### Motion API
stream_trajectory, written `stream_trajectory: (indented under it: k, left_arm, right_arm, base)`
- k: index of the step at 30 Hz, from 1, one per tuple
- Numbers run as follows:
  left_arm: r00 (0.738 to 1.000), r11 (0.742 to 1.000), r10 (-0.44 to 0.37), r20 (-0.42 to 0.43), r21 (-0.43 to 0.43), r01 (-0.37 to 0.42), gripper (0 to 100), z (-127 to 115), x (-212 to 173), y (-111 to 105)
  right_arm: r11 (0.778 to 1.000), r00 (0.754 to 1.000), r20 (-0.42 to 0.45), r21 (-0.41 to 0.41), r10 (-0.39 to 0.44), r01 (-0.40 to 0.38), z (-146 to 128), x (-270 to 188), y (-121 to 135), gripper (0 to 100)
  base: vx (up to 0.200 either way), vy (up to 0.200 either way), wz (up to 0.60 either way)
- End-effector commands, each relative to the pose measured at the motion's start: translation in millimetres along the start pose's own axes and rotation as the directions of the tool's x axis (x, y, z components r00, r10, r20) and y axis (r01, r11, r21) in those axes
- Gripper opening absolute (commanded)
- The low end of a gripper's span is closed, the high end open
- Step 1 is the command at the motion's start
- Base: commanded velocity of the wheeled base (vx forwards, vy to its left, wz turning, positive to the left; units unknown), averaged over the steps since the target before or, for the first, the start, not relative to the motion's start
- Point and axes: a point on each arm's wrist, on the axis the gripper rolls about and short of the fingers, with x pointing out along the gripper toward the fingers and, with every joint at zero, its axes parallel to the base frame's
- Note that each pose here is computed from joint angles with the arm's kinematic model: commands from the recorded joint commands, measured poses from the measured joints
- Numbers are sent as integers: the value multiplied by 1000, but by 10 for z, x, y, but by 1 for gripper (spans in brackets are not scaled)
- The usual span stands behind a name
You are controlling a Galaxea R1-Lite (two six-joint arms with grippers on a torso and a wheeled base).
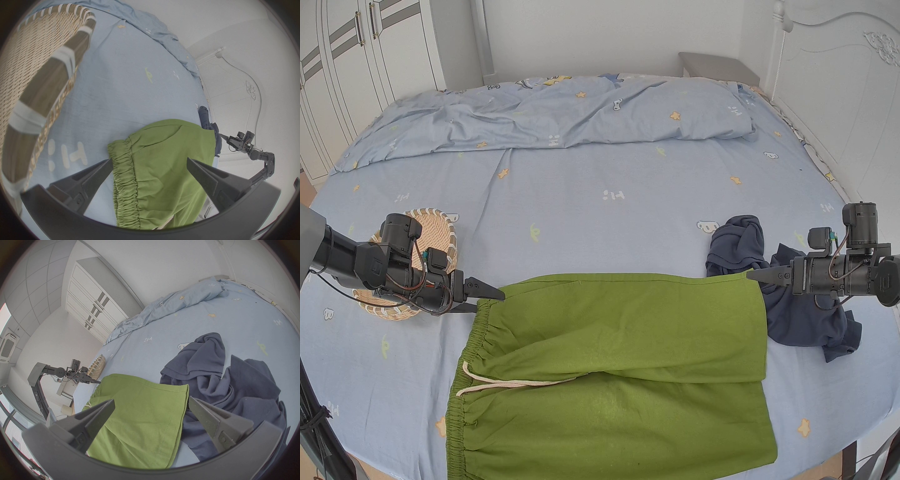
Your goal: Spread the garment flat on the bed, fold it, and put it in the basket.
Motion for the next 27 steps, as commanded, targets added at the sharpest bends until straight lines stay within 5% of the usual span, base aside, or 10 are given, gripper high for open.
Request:
stream_trajectory:
  k: [1, 21, 22, 27]
  left_arm:
    - [1000, 1000, 13, 0, -5, -13, 100, 0, 8, 27]
    - [1000, 1000, 28, -3, -7, -28, 100, -26, 213, 188]
    - [1000, 1000, 28, -3, -7, -28, 0, -26, 213, 188]
    - [1000, 1000, 28, 2, -4, -28, 0, -14, 208, 190]
  right_arm:
    - [1000, 1000, -4, 3, 2, -2, -9, 13, -5, 100]
    - [1000, 1000, -2, 1, 2, -2, -9, 3, 3, 100]
    - [1000, 1000, -2, 1, 2, -2, -9, 3, 3, 100]
    - [1000, 1000, -2, -1, 2, -2, -7, 6, 0, 100]
  base:
    - [0, 0, 0]
    - [0, 0, 0]
    - [0, 0, 0]
    - [0, 0, 0]
